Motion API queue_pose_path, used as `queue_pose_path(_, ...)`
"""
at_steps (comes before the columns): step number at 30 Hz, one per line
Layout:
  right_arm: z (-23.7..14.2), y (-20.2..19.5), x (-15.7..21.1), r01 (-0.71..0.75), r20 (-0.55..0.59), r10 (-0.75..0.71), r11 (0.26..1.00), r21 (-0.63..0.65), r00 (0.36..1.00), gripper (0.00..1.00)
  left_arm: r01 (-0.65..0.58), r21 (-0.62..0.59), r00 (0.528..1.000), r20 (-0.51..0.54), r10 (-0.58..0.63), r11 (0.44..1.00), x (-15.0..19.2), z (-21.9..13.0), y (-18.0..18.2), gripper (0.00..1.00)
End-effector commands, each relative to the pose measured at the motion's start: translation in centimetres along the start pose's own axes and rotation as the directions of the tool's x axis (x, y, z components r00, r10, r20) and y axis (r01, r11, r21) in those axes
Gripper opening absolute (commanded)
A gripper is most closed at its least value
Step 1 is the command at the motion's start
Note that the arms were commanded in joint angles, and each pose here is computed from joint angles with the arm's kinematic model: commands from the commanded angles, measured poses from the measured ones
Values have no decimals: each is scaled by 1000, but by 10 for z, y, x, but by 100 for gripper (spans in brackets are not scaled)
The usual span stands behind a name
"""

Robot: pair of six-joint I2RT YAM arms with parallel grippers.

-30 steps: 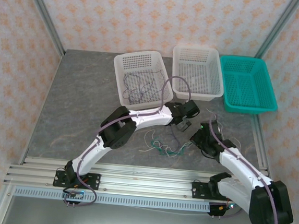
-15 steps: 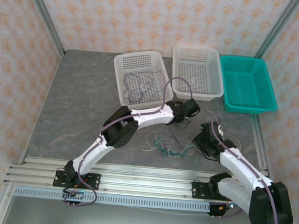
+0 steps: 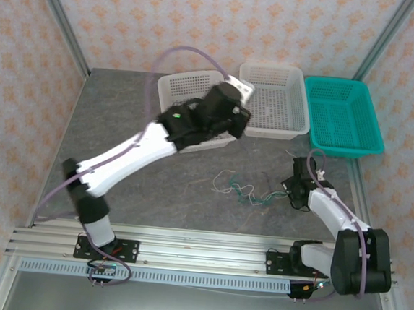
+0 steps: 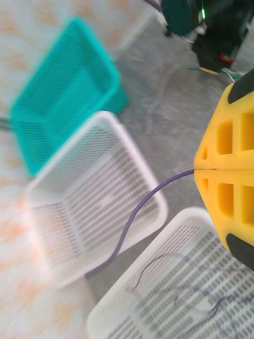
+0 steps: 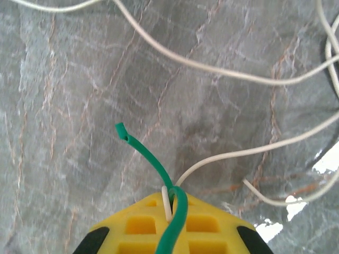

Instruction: Untangle the cables

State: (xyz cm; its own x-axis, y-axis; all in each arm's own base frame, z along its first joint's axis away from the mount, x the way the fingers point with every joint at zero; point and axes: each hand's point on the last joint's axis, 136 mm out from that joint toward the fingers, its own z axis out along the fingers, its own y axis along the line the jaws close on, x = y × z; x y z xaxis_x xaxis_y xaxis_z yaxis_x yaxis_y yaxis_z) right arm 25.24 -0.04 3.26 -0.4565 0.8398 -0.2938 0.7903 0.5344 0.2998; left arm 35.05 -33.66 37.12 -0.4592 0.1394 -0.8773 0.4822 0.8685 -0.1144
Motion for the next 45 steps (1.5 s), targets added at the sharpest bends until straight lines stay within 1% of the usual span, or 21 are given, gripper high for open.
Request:
queue_pose_path(1,2,6,-19,-46,40,45,999,14,998,0,70,-125,996,-47,-77,990,24,-12,43,0)
queue_pose_path(4,3,1,-28,-75,58,72,996,49,996,0,155,-172,988,20,-154,973,19,-52,77,0)
queue_pose_path(8,4,-2,-37,-100,78,94,992,72,993,0,268,-271,963,111,-247,924,19,-109,134,0)
queue_pose_path(11,4,-3,-42,-122,87,115,989,82,990,0,337,-324,938,192,-288,884,17,-152,169,0)
queue_pose_path(15,7,-5,-47,-143,99,133,985,101,986,0,402,-371,909,274,-316,837,15,-204,199,0)
queue_pose_path(19,11,-7,-52,-167,116,153,979,117,981,0,433,-459,896,315,-314,776,17,-245,222,0)
queue_pose_path(22,14,-9,-56,-187,123,171,973,134,978,0,425,-576,902,338,-271,698,24,-276,240,0)
queue_pose_path(25,17,-7,-59,-210,121,194,968,137,974,0,411,-696,909,361,-207,589,29,-308,258,0)
queue_pose_path(27,17,-6,-61,-217,126,199,965,149,972,0,413,-721,907,378,-183,557,28,-322,261,0)
queue_pose_path(28,17,-3,-61,-215,118,199,967,140,973,0,416,-712,905,386,-180,565,27,-323,260,0)
queue_pose_path(29,18,1,-60,-212,105,200,970,121,974,0,419,-682,901,394,-182,599,23,-319,255,0)
queue_pose_path(32,20,11,-56,-204,65,199,976,78,978,0,415,-535,894,390,-221,736,9,-291,233,0)
queue_pose_path(33,20,13,-53,-197,48,194,978,67,980,0,415,-488,892,387,-236,768,5,-283,226,0)
queue_pose_path(35,17,19,-50,-183,24,182,982,39,983,0,425,-449,883,396,-251,786,-1,-276,221,0)
queue_pose_path(36,14,24,-49,-169,8,169,986,10,986,0,429,-449,879,407,-248,784,-5,-277,222,0)
queue_pose_path(37,12,28,-47,-160,-4,160,987,-17,987,3,430,-457,877,414,-242,778,-8,-279,223,0)
queue_pose_path(38,9,35,-44,-143,-23,142,988,-59,990,12,429,-472,877,421,-231,770,-11,-282,226,0)
queue_pose_path(40,2,48,-38,-123,-69,114,983,-138,991,36,422,-500,878,432,-205,756,-18,-287,230,0)
queue_pose_path(41,-4,55,-34,-110,-96,94,978,-178,991,50,416,-509,879,437,-190,753,-23,-289,232,0)
queue_pose_path(42,-11,61,-31,-97,-112,74,973,-208,991,60,411,-519,879,443,-174,750,-29,-290,233,0)
queue_pose_path(45,-35,65,-30,-60,-91,39,968,-242,995,74,390,-549,879,461,-121,739,-48,-294,238,0)
